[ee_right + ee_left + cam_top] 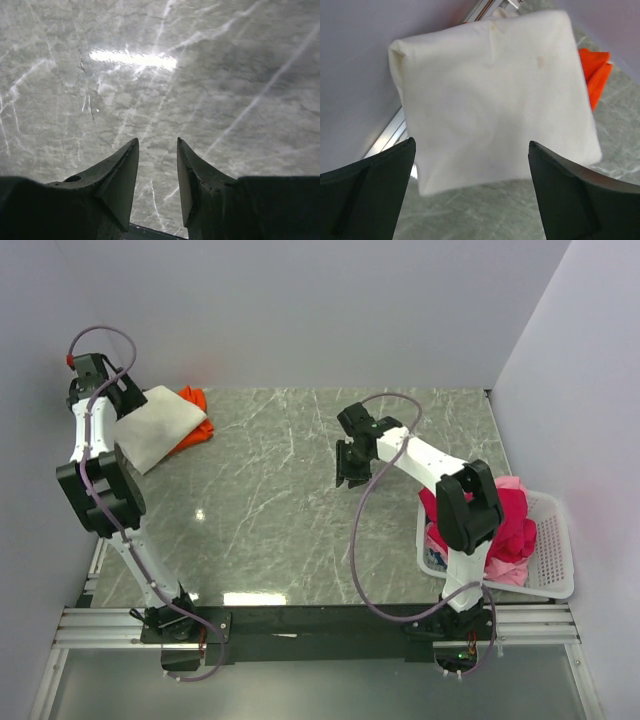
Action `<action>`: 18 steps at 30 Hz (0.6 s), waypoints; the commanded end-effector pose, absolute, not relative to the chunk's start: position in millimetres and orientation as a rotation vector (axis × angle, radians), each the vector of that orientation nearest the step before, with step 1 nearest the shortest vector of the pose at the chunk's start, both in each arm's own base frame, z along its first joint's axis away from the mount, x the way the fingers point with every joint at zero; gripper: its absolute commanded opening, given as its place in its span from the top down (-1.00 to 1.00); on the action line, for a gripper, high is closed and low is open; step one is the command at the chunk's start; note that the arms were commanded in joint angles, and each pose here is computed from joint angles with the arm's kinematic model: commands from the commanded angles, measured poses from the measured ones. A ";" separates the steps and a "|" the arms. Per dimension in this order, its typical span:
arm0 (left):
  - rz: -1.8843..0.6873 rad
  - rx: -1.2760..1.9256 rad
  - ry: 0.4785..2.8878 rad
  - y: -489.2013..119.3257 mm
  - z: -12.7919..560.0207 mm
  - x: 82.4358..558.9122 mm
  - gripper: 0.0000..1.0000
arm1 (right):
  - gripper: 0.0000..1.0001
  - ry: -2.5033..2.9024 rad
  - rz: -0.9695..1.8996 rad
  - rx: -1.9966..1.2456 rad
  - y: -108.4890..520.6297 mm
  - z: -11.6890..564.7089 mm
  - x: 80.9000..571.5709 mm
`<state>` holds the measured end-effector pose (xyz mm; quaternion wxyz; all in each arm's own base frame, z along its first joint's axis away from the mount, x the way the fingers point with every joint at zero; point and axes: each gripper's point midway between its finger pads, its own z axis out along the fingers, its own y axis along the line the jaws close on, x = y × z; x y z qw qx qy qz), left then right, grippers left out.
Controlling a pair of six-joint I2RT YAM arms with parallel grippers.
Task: Fold and stack the t-shirts
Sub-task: Reset both grippers
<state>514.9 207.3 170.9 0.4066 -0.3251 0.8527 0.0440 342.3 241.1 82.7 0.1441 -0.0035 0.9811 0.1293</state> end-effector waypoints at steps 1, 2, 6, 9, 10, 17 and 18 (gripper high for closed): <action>0.238 -0.852 2.000 197.8 235.5 496.8 -0.99 | 0.12 2.690 0.371 0.018 236.8 114.9 351.8; 0.230 -0.849 1.977 191.8 246.1 492.9 -0.99 | 0.12 2.679 0.363 0.024 233.2 117.2 349.4; 0.174 -0.772 2.027 146.2 240.1 483.6 -0.99 | 0.13 2.646 0.354 0.042 224.7 121.5 343.8; 0.043 -0.731 2.074 107.9 233.1 474.8 -0.99 | 0.12 2.624 0.372 0.056 220.4 125.2 335.9; 0.007 -0.723 2.085 97.5 230.8 471.5 -0.99 | 0.12 2.608 0.354 0.068 216.4 126.2 336.3; -0.260 -0.516 2.119 -16.8 233.7 430.6 -0.99 | 0.12 2.476 0.342 0.153 192.7 144.0 323.1; -0.304 -0.439 2.161 -51.0 223.1 419.1 -0.99 | 0.12 2.460 0.340 0.165 190.3 145.5 321.7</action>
